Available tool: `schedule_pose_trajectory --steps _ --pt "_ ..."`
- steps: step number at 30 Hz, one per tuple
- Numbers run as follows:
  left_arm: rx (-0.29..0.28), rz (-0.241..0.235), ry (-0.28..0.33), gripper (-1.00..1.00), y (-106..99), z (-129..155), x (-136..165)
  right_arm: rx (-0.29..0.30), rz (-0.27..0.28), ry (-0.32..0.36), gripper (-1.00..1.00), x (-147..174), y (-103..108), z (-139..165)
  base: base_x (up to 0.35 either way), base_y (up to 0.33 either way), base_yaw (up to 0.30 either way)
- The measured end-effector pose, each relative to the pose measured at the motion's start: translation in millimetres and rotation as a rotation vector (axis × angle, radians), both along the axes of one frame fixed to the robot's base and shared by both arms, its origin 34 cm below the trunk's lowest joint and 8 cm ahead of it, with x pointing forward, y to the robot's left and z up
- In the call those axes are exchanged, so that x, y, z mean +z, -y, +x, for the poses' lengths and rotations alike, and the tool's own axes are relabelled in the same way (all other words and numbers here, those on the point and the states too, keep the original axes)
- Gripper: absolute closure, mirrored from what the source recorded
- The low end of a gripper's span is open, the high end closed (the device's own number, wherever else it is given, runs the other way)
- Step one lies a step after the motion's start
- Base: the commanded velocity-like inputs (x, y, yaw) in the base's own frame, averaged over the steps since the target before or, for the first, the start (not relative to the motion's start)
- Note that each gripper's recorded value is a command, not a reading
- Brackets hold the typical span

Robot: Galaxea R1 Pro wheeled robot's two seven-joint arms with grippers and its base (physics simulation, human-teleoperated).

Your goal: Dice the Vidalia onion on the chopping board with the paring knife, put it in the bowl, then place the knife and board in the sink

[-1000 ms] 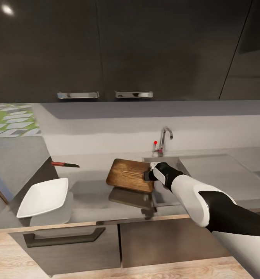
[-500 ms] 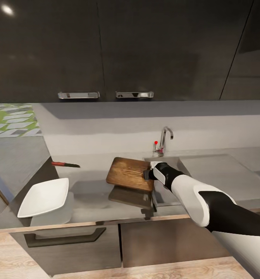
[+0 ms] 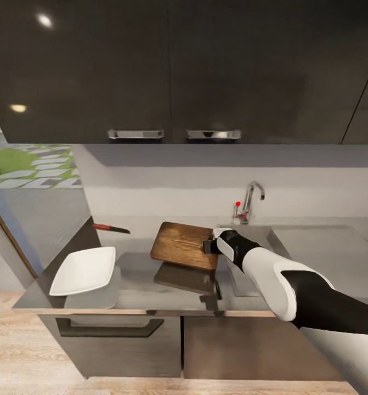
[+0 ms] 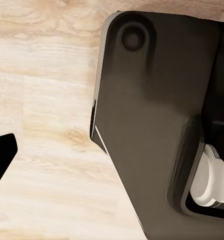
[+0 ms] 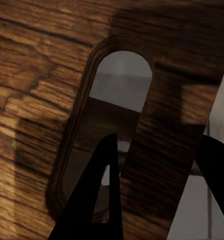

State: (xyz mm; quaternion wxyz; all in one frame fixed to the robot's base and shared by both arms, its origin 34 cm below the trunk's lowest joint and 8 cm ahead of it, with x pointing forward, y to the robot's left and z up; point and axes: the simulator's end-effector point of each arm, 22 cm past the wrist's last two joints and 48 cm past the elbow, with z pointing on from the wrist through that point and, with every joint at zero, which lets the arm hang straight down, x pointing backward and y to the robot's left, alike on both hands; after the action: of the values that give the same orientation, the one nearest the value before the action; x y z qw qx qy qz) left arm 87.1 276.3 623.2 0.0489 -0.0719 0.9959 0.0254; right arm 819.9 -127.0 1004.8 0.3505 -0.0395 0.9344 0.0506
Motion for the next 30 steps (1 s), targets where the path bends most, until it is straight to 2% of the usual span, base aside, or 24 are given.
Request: schedule_pose_trajectory --steps 8,13,15,30 --pt "0.000 0.000 0.000 -1.00 0.0 0.0 0.0 0.001 -0.003 0.001 1.00 0.1 0.4 0.1 0.000 0.000 0.020" --pt "0.000 0.000 0.000 -1.00 0.0 0.0 0.0 0.054 -0.132 0.024 1.00 0.8 13.9 2.8 0.000 0.000 0.000" --pt "0.000 0.000 0.000 -1.00 0.0 0.0 0.0 0.066 -0.157 0.028 1.00 1.2 16.4 3.5 0.000 0.000 0.000" --pt "0.000 0.000 0.000 -1.00 0.0 0.0 0.0 0.072 -0.165 0.029 1.00 1.0 16.8 3.4 0.000 0.000 0.000"
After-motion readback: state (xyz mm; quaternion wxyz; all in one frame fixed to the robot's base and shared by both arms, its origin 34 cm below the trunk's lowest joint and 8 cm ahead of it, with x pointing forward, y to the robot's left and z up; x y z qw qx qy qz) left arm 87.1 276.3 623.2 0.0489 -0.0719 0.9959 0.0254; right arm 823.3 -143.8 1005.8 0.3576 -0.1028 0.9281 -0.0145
